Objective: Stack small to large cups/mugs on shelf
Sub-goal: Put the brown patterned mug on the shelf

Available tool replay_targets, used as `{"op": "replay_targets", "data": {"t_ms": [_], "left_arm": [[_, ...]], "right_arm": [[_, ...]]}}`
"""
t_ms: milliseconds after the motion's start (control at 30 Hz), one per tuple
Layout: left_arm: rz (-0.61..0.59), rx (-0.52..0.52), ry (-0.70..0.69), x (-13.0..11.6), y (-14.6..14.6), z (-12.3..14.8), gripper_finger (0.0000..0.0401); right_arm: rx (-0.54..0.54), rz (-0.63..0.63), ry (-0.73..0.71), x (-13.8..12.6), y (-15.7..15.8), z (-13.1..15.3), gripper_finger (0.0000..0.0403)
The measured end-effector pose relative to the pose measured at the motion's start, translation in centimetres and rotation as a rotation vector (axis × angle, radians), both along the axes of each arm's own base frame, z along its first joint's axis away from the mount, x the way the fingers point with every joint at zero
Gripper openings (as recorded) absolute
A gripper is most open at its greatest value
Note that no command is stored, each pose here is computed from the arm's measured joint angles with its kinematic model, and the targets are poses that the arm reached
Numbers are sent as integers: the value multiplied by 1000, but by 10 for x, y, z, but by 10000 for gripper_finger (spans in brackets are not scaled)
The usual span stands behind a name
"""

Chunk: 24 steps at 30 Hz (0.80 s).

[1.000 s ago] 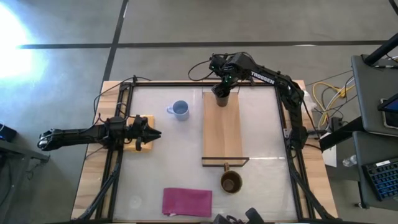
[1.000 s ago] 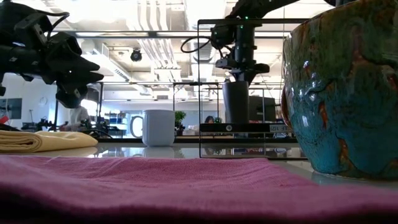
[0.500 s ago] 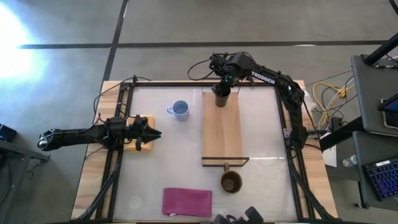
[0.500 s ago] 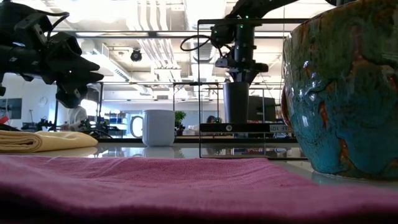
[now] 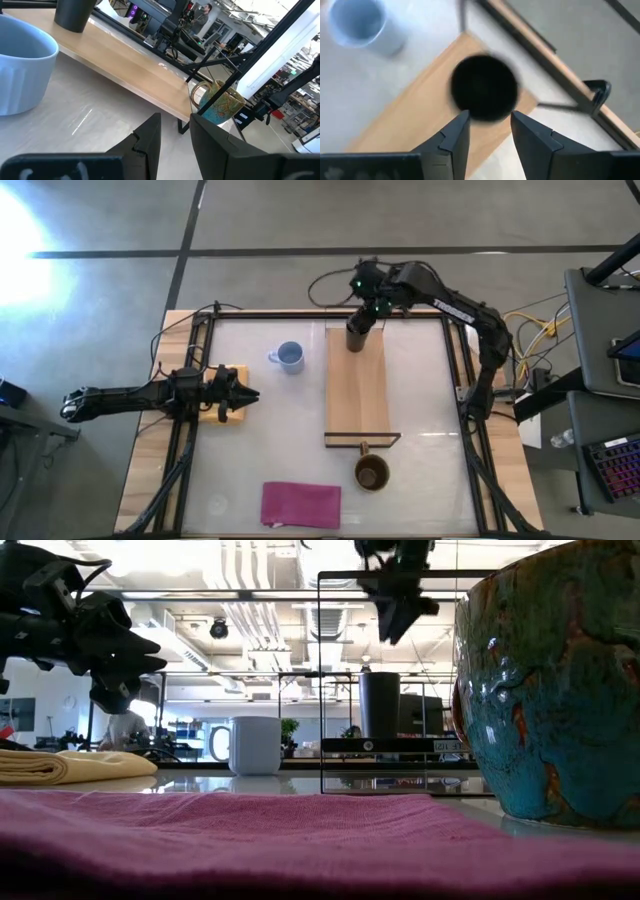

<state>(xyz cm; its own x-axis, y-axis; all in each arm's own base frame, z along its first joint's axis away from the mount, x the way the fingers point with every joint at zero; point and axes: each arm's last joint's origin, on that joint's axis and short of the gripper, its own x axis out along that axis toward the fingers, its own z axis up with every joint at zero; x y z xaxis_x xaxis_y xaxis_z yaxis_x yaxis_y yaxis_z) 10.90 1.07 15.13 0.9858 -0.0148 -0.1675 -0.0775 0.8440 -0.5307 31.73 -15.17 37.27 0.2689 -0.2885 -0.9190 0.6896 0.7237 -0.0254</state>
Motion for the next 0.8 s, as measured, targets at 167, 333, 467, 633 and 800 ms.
{"op": "replay_targets", "data": {"t_ms": [167,333,467,633,800], "left_arm": [[0,0,0,0,0,0,89],[0,0,0,0,0,0,89],[0,0,0,0,0,0,89],[0,0,2,0,0,0,89],[0,0,-1,0,0,0,89]], "right_arm": [[52,109,128,-11,56,10,137],[46,131,75,-21,115,21,137],[92,49,3,-41,161,27,137],[208,-117,-58,-69,217,22,137],[319,-340,-52,-92,259,8,137]]}}
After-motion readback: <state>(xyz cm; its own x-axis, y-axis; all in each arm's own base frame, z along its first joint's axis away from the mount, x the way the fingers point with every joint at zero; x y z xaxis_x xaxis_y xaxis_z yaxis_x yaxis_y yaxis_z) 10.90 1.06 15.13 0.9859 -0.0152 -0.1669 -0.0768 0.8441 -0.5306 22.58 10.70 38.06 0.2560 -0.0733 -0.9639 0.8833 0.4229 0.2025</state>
